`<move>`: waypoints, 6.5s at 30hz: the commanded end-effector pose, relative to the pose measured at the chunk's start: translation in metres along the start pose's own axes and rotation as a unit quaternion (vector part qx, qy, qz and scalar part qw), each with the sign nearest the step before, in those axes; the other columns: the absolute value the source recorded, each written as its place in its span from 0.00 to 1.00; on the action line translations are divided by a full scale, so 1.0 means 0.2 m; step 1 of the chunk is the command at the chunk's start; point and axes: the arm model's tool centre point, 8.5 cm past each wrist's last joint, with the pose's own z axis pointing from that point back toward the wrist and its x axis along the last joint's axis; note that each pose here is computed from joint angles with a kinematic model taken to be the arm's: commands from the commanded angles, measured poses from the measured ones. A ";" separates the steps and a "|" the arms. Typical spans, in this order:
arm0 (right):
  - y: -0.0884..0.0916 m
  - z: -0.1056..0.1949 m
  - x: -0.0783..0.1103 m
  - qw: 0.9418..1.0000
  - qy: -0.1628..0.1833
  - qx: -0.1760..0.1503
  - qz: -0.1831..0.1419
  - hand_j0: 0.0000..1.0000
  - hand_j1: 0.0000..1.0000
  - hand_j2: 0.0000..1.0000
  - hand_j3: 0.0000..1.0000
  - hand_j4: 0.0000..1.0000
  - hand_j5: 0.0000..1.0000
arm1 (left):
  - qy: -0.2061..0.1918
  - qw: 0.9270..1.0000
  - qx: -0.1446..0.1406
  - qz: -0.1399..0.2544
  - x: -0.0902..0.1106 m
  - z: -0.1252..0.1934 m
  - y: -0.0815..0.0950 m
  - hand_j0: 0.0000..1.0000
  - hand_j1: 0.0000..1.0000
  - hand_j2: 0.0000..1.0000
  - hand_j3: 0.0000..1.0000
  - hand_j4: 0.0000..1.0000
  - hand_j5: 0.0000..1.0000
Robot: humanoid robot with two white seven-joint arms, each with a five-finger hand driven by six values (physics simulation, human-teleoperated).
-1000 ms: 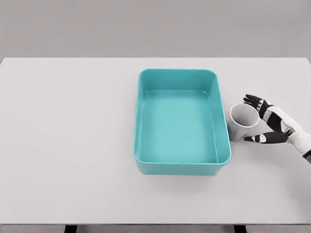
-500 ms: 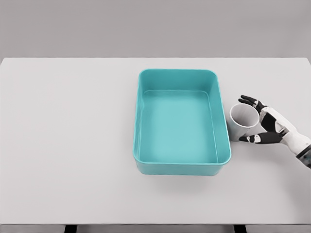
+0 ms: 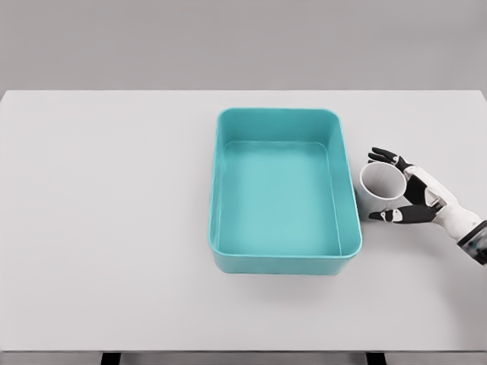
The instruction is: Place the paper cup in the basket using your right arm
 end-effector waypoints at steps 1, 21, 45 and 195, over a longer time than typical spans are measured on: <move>0.00 0.00 0.00 1.000 -0.002 -0.001 -0.004 1.00 1.00 1.00 1.00 1.00 1.00 | 0.001 1.000 0.000 0.000 -0.01 0.00 0.00 1.00 1.00 1.00 1.00 1.00 1.00; 0.01 -0.01 0.00 1.000 0.000 0.002 -0.003 1.00 1.00 1.00 1.00 1.00 1.00 | 0.001 1.000 0.000 0.000 -0.01 0.00 0.00 1.00 1.00 1.00 1.00 1.00 1.00; -0.01 -0.02 0.08 1.000 -0.013 0.011 0.017 0.51 0.51 0.51 0.51 0.51 0.51 | 0.001 1.000 0.000 0.000 -0.01 0.00 0.00 1.00 1.00 1.00 1.00 1.00 1.00; 0.10 -0.16 1.00 0.927 -0.130 0.137 0.323 1.00 1.00 1.00 1.00 1.00 1.00 | 0.000 1.000 0.000 -0.001 0.00 0.00 0.00 1.00 1.00 1.00 1.00 1.00 1.00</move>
